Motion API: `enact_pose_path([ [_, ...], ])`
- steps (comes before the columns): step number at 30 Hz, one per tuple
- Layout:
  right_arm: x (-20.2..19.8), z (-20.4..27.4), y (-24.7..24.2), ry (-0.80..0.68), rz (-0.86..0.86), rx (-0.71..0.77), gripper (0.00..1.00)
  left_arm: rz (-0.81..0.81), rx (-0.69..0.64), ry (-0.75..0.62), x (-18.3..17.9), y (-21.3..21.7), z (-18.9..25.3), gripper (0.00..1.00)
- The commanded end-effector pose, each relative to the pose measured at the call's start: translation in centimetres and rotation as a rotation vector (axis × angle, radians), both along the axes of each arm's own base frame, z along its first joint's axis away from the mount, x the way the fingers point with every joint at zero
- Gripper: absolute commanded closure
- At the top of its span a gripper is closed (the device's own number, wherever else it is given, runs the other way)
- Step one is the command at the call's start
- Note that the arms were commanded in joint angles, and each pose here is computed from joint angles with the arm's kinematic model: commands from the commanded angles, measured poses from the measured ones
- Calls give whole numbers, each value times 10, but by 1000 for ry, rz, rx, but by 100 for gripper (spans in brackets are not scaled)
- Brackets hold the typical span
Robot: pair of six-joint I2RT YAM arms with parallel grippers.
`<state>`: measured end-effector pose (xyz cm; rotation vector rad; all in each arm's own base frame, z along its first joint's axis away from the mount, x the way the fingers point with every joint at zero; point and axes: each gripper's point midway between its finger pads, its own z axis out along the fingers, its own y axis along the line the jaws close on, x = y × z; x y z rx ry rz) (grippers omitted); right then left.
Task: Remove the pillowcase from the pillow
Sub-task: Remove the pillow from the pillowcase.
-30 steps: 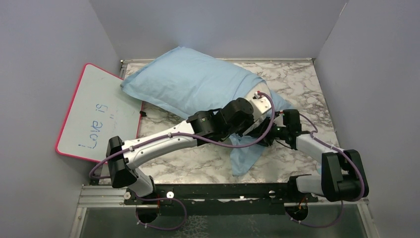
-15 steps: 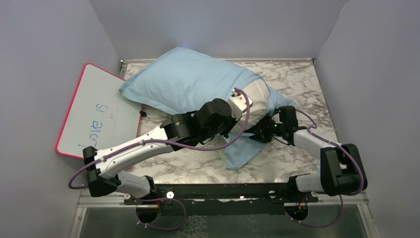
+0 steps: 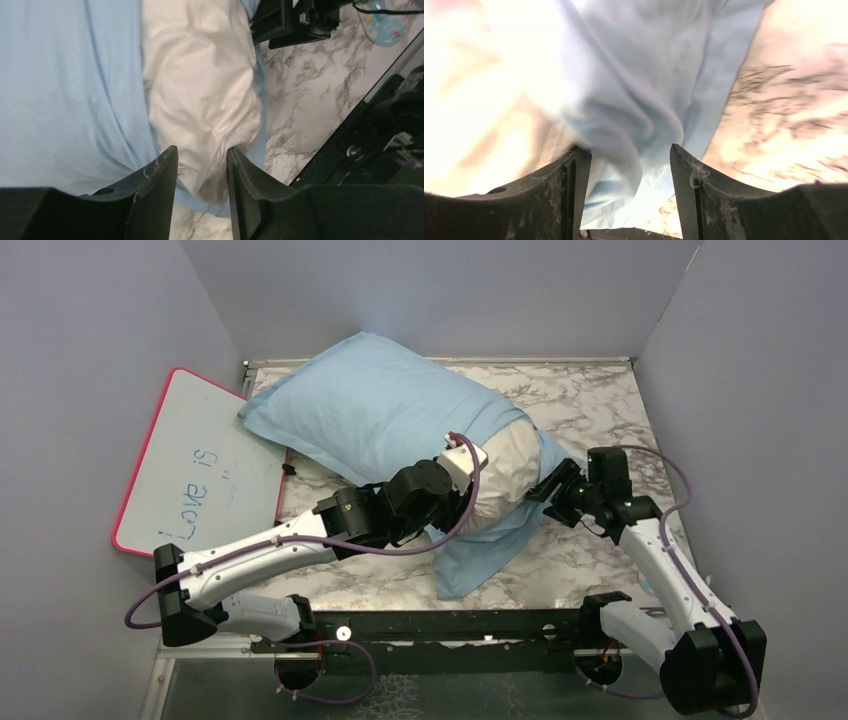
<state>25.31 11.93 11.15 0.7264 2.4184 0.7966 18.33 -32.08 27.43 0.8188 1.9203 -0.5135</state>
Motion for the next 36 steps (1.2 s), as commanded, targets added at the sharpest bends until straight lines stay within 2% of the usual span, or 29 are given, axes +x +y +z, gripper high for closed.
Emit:
enact_pose_path([
  [1, -17, 13, -59, 31, -181, -271, 34, 8, -106, -17, 2, -9, 27, 43],
  [3, -18, 27, -72, 3, -230, -319, 32, 1, -122, -38, 3, -10, 39, 28],
  [5, -18, 42, -81, -32, -267, -348, 30, -7, -138, -60, 3, -10, 50, 20],
  [9, -16, 61, -93, -79, -336, -378, 25, -43, -150, -86, 2, -15, 62, 10],
  [13, -17, 67, -100, -81, -385, -392, 25, -135, -89, -101, 1, -35, 52, 2],
  [20, -22, 64, -101, -63, -387, -397, 25, -286, 37, -110, 8, -85, 27, 1],
  [26, -28, 60, -109, -58, -430, -416, 22, -242, 204, -100, 37, -105, -21, 1],
  [28, -31, 59, -111, -62, -451, -415, 18, -211, 278, -88, 48, -105, -44, 1],
  [33, -27, 62, -101, -122, -399, -368, 18, -118, 508, -57, 64, -81, -109, 1],
  [36, -23, 56, -90, -122, -353, -333, 17, -73, 594, -9, 60, -58, -141, 7],
])
